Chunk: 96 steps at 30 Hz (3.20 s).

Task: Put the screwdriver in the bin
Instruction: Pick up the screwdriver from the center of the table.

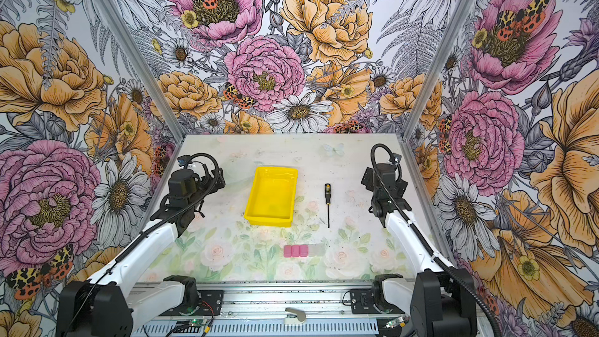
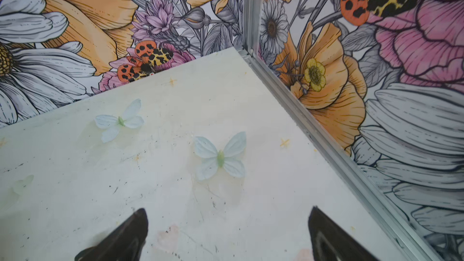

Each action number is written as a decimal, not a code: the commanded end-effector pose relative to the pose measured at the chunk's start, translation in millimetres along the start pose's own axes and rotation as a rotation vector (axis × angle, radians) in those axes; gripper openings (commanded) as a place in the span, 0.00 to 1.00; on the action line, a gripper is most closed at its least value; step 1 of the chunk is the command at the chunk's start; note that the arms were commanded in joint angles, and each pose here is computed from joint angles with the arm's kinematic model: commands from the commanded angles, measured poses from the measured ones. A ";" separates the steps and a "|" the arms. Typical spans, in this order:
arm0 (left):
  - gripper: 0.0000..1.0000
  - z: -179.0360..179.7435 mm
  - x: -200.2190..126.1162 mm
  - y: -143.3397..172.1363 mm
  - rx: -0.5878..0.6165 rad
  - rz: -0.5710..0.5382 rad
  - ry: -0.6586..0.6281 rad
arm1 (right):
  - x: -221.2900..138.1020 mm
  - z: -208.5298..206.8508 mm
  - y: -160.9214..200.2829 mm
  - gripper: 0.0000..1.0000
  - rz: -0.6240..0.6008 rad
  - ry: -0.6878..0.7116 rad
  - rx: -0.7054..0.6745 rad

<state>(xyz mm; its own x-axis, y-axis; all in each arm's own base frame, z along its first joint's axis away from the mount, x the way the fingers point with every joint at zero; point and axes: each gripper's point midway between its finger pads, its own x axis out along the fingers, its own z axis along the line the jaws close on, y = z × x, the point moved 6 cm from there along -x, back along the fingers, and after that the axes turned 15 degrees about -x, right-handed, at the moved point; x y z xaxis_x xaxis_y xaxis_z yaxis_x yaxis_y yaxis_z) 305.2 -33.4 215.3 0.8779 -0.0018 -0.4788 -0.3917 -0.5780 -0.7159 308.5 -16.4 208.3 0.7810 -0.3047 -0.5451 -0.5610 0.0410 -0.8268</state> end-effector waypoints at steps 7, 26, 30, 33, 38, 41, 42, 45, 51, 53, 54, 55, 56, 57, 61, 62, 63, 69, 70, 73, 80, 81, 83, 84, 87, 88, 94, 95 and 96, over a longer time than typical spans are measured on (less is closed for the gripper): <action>0.99 -20.9 -17.7 30.2 -0.099 0.258 0.028 | -9.5 21.8 23.0 0.99 0.264 -0.043 0.025; 0.99 -72.0 -22.0 57.2 -0.072 0.512 0.116 | -17.5 98.5 16.1 1.00 0.346 -0.264 -0.124; 0.99 -86.5 -26.6 60.6 -0.043 0.535 0.161 | -17.4 111.1 10.0 1.00 0.344 -0.292 -0.157; 0.99 -94.5 -29.1 65.4 -0.026 0.558 0.186 | -13.9 119.4 8.1 1.00 0.353 -0.312 -0.181; 0.99 -107.1 -35.2 72.5 0.013 0.580 0.224 | 0.7 133.0 14.3 0.99 0.403 -0.324 -0.195; 0.98 -110.7 -38.3 75.7 0.023 0.585 0.226 | 6.6 145.9 14.9 1.00 0.417 -0.332 -0.209; 0.99 -111.3 -39.2 77.2 0.027 0.587 0.227 | 8.7 150.2 14.3 0.99 0.418 -0.333 -0.213; 0.99 -112.1 -40.8 81.3 0.031 0.594 0.227 | 17.1 158.9 15.8 0.99 0.432 -0.325 -0.218; 0.99 -110.2 -40.5 85.0 0.041 0.600 0.221 | 37.3 172.9 25.0 0.95 0.477 -0.314 -0.234; 0.99 -108.8 -39.9 85.3 0.044 0.597 0.217 | 42.3 176.4 28.6 0.93 0.490 -0.314 -0.241; 0.99 -108.3 -40.2 85.5 0.048 0.596 0.217 | 43.8 178.0 30.0 0.92 0.495 -0.315 -0.244; 0.99 -107.7 -39.8 85.4 0.049 0.593 0.215 | 46.3 178.8 32.7 0.90 0.504 -0.312 -0.246; 0.99 -107.0 -39.6 85.8 0.054 0.592 0.213 | 47.9 179.1 34.9 0.90 0.510 -0.310 -0.250; 0.99 -107.3 -40.0 86.1 0.058 0.591 0.214 | 49.7 180.0 38.0 0.89 0.518 -0.308 -0.254; 0.99 -108.4 -40.9 84.6 0.065 0.584 0.219 | 55.6 180.3 48.4 0.85 0.546 -0.298 -0.269; 0.99 -107.9 -41.2 84.5 0.066 0.583 0.219 | 56.7 180.7 50.2 0.83 0.550 -0.296 -0.272; 0.99 -108.1 -42.1 83.7 0.064 0.580 0.221 | 57.7 180.4 52.1 0.81 0.555 -0.293 -0.275; 0.99 -103.1 -46.1 83.5 0.053 0.564 0.204 | 65.2 181.6 64.3 0.71 0.584 -0.282 -0.296; 0.99 -101.1 -46.5 83.5 0.049 0.560 0.195 | 66.0 182.8 65.9 0.69 0.587 -0.285 -0.300; 0.99 -97.5 -48.3 83.4 0.045 0.554 0.185 | 68.2 183.3 69.0 0.63 0.591 -0.280 -0.305; 0.99 -92.7 -49.8 84.7 0.039 0.551 0.169 | 72.7 185.1 72.8 0.53 0.597 -0.280 -0.320; 0.99 -91.9 -49.7 85.1 0.036 0.550 0.166 | 73.4 185.5 73.3 0.52 0.598 -0.279 -0.319; 0.99 -90.8 -49.0 85.7 0.034 0.549 0.160 | 74.1 185.7 75.6 0.50 0.604 -0.278 -0.322; 0.99 -90.7 -49.0 85.4 0.033 0.547 0.159 | 74.2 185.8 75.8 0.47 0.604 -0.277 -0.324; 0.99 -90.2 -48.8 85.7 0.032 0.546 0.156 | 74.1 185.1 77.3 0.38 0.606 -0.274 -0.328; 0.99 -89.9 -48.7 85.9 0.033 0.546 0.154 | 74.2 184.7 78.1 0.34 0.608 -0.272 -0.328; 0.99 -88.4 -47.7 86.3 0.028 0.545 0.147 | 74.3 182.6 81.7 0.23 0.614 -0.265 -0.335; 0.99 -88.3 -47.5 86.6 0.028 0.546 0.145 | 74.1 182.6 82.0 0.21 0.614 -0.264 -0.337; 0.99 -88.7 -47.7 86.6 0.030 0.546 0.147 | 74.2 182.3 83.0 0.19 0.616 -0.264 -0.337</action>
<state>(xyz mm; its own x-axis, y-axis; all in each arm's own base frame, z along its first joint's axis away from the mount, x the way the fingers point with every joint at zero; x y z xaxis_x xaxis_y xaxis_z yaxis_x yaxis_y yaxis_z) 256.7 -158.4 221.6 0.5632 -0.4252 -0.7085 -0.8166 -0.4172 -0.3988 370.3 138.0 78.6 0.3150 -0.0654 -0.9468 -0.9388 -0.1681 -0.3007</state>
